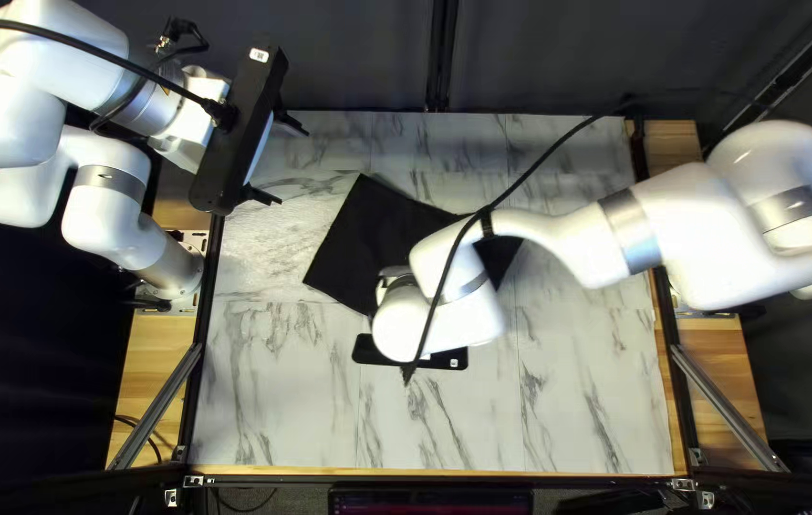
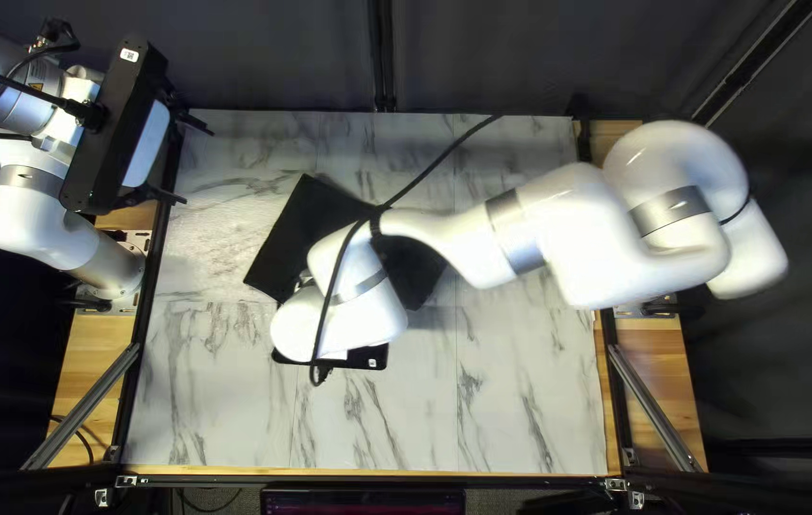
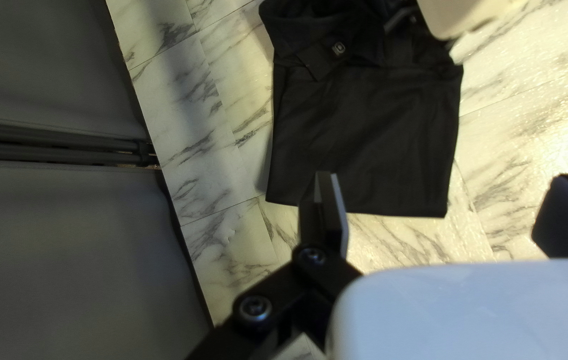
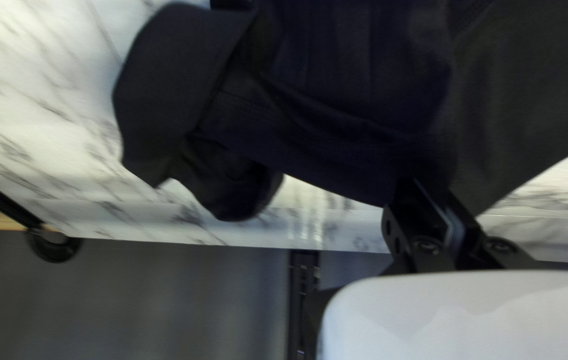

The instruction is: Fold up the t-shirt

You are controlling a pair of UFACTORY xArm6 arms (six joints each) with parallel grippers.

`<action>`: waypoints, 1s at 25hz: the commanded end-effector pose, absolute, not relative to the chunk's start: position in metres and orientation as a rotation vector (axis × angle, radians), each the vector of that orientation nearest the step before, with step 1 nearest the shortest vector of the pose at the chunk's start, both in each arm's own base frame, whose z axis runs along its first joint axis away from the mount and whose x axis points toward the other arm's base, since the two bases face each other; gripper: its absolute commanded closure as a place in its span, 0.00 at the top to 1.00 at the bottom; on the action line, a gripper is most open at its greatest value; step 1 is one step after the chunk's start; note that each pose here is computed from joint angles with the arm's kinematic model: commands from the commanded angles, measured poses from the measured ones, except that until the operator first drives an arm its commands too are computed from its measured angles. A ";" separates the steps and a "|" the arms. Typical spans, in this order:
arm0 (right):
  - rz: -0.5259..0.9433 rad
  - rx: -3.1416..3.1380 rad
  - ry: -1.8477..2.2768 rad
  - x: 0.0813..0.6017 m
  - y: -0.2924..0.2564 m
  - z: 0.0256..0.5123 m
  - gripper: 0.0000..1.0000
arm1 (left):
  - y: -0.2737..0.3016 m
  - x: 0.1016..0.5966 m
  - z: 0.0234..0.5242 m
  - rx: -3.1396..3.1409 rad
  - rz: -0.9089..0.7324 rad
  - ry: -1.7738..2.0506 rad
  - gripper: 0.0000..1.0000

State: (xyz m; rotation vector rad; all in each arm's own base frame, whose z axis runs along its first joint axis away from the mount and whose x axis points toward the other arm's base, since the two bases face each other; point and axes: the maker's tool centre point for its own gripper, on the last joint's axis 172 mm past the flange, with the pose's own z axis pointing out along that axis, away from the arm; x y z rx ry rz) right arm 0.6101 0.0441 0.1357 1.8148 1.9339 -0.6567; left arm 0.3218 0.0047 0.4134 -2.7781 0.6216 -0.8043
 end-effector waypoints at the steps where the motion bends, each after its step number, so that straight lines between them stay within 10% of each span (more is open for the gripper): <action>1: -0.599 1.811 1.862 0.609 0.026 0.124 0.00 | 0.005 0.322 0.413 -2.778 -0.804 0.622 1.00; 7: -0.432 1.873 1.768 0.588 0.011 0.100 0.04 | 0.005 0.322 0.413 -2.778 -0.804 0.622 1.00; 8: -0.407 1.876 1.766 0.585 0.014 0.103 0.96 | 0.005 0.322 0.413 -2.778 -0.804 0.622 1.00; 25: -0.332 1.878 1.762 0.572 0.027 0.124 1.00 | 0.005 0.322 0.413 -2.778 -0.804 0.622 1.00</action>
